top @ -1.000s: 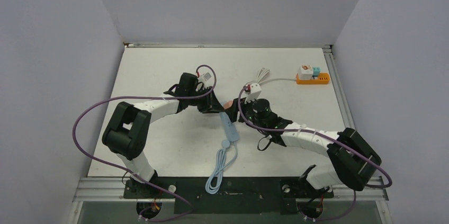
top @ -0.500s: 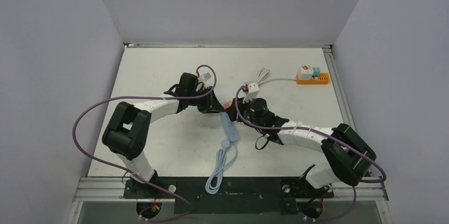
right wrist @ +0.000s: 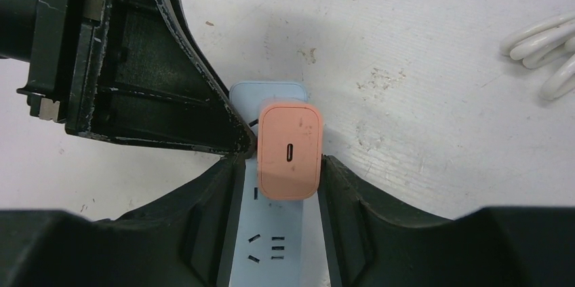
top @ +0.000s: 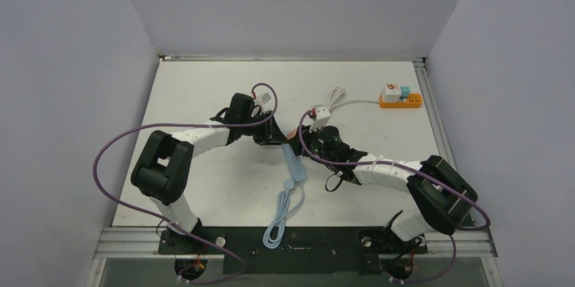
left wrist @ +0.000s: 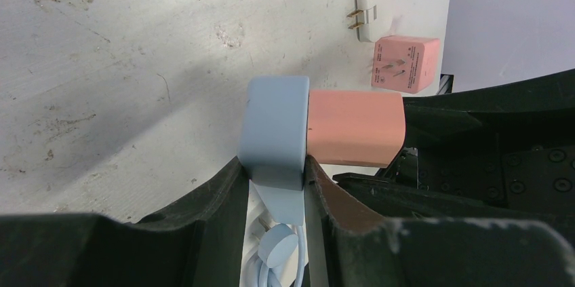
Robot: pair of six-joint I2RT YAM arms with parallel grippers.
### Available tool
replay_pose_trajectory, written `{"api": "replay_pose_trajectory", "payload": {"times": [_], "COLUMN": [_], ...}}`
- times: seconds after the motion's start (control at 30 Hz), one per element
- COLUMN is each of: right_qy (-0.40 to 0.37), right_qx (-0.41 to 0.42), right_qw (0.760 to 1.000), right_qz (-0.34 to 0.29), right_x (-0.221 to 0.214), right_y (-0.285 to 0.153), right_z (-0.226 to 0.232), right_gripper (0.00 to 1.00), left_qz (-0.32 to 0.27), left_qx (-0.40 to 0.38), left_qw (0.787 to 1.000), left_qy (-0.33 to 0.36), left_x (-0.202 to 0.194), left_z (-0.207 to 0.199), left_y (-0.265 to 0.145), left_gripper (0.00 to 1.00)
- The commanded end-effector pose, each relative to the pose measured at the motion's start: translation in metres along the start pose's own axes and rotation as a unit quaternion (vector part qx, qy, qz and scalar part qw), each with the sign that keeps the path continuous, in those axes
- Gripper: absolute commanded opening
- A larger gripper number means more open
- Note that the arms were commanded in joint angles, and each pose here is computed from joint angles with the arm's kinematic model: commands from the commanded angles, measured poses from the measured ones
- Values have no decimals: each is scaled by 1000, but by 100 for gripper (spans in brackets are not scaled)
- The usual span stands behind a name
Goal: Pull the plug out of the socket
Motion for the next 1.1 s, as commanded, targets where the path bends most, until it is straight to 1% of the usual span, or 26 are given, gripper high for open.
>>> {"api": "replay_pose_trajectory", "payload": {"times": [0.0,0.13,0.27,0.43,0.5,0.63,0.73,0.9,1.07], "right_qy": [10,15,17,22,27,38,44,79,92], "right_qx": [7,10,13,10,23,30,39,65,66], "right_qw": [999,998,998,998,998,998,997,993,992], "right_qz": [-51,-53,-52,-50,-45,-46,-46,-51,-54], "right_x": [27,29,28,26,24,25,24,28,29], "right_y": [6,7,8,9,8,7,6,2,-2], "right_z": [11,12,12,10,11,6,4,-8,-20], "right_gripper": [44,45,43,30,26,14,7,5,5], "left_qz": [2,3,3,3,4,5,5,12,11], "left_qx": [-2,-3,-3,-4,-5,-6,-7,-16,-24], "left_qw": [1000,1000,1000,1000,1000,999,999,999,999], "left_qy": [25,25,25,25,27,31,33,33,37], "left_x": [2,2,2,2,3,4,4,3,4], "left_z": [-3,-4,-4,-4,-5,-5,-6,-7,-9], "left_y": [3,3,3,3,3,1,1,3,3], "left_gripper": [0,0,0,0,0,0,0,0,0]}}
Point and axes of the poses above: each gripper's point midway between its finger pads, its own y axis out along the fingers, its own z axis along the line the jaws close on, x = y × z, the point moved 5 cm from there along -y, back along the fingers, and after that the axes turned 2 degrees about y, right-handed, at the moved point
